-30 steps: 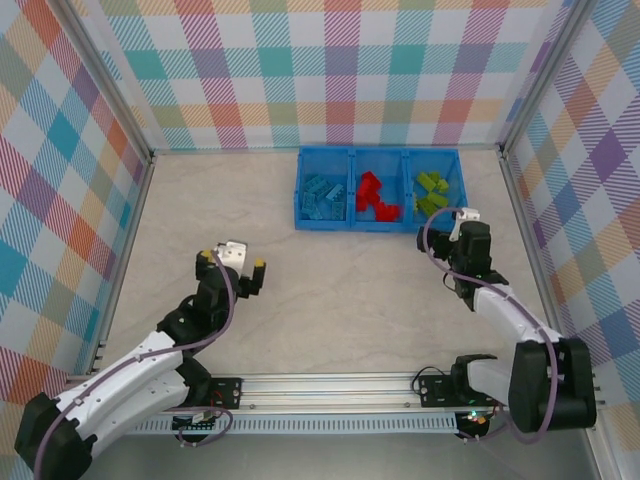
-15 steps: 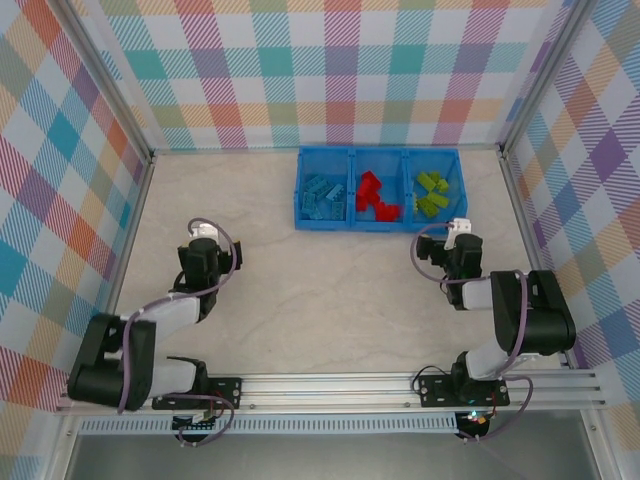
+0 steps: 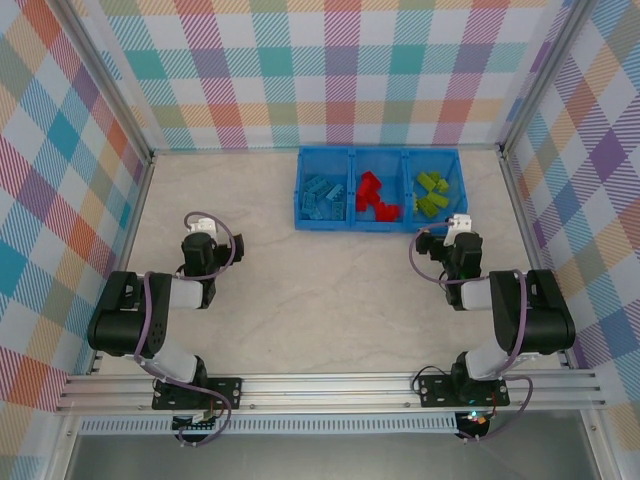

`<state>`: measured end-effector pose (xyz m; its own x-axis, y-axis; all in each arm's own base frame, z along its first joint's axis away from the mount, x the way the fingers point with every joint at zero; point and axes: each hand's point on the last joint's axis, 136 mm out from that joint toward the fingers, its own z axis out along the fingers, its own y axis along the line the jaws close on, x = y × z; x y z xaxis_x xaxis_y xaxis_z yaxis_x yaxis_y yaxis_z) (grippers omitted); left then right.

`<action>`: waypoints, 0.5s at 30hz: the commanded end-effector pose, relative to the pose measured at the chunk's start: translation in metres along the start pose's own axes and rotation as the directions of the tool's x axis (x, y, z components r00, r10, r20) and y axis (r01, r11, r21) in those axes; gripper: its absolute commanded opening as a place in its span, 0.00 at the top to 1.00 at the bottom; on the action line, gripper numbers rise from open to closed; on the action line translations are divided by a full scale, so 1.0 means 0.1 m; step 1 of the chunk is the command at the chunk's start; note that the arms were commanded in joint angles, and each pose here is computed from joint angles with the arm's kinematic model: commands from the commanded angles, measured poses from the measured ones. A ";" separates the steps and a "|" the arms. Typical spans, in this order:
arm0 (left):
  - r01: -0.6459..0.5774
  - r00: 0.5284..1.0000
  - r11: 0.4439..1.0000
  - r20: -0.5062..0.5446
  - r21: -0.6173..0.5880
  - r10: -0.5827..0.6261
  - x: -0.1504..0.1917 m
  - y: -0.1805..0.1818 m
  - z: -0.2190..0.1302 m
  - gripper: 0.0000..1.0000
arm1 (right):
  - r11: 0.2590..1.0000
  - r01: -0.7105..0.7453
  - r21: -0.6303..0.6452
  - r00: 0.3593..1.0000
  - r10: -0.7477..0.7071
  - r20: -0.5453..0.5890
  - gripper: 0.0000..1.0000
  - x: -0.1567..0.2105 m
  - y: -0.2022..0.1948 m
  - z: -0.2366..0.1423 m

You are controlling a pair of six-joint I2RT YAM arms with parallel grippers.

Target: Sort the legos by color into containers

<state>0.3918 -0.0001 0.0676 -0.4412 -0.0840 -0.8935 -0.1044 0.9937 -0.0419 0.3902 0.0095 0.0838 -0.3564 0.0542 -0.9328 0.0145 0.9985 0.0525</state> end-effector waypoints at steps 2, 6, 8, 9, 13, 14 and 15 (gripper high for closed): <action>-0.018 0.999 0.998 0.030 0.066 0.016 -0.11 -0.14 0.01 0.00 | 1.000 0.014 -0.015 0.999 -0.013 0.035 0.00 -0.12 0.02 0.03; -0.018 0.999 0.998 0.032 0.066 0.016 -0.11 -0.14 0.01 0.00 | 1.000 0.012 -0.018 0.999 -0.012 0.035 0.00 -0.13 0.03 0.03; -0.019 0.999 0.998 0.032 0.067 0.017 -0.12 -0.14 0.01 0.00 | 1.000 0.009 -0.025 1.000 -0.009 0.025 0.00 -0.12 0.04 0.04; -0.018 0.999 0.998 0.032 0.067 0.016 -0.11 -0.14 0.01 0.00 | 1.000 0.008 -0.027 1.000 -0.008 0.021 0.00 -0.11 0.04 0.05; -0.018 0.999 0.998 0.033 0.066 0.016 -0.12 -0.14 0.01 0.00 | 0.999 0.007 -0.051 1.000 -0.007 0.016 0.00 -0.11 0.06 0.05; -0.019 0.999 0.998 0.032 0.066 0.016 -0.12 -0.15 0.01 0.00 | 0.999 0.010 -0.050 1.000 -0.009 0.022 0.00 -0.11 0.05 0.05; -0.018 0.999 0.998 0.033 0.067 0.016 -0.12 -0.15 0.01 0.00 | 0.999 0.011 -0.051 1.000 -0.010 0.022 0.00 -0.11 0.06 0.04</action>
<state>0.3920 -0.0080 0.0672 -0.4461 -0.0784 -0.8916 -0.0659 0.9963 -0.0546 0.3923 0.0115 0.0838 -0.3644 0.0582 -0.9294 -0.0073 0.9978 0.0654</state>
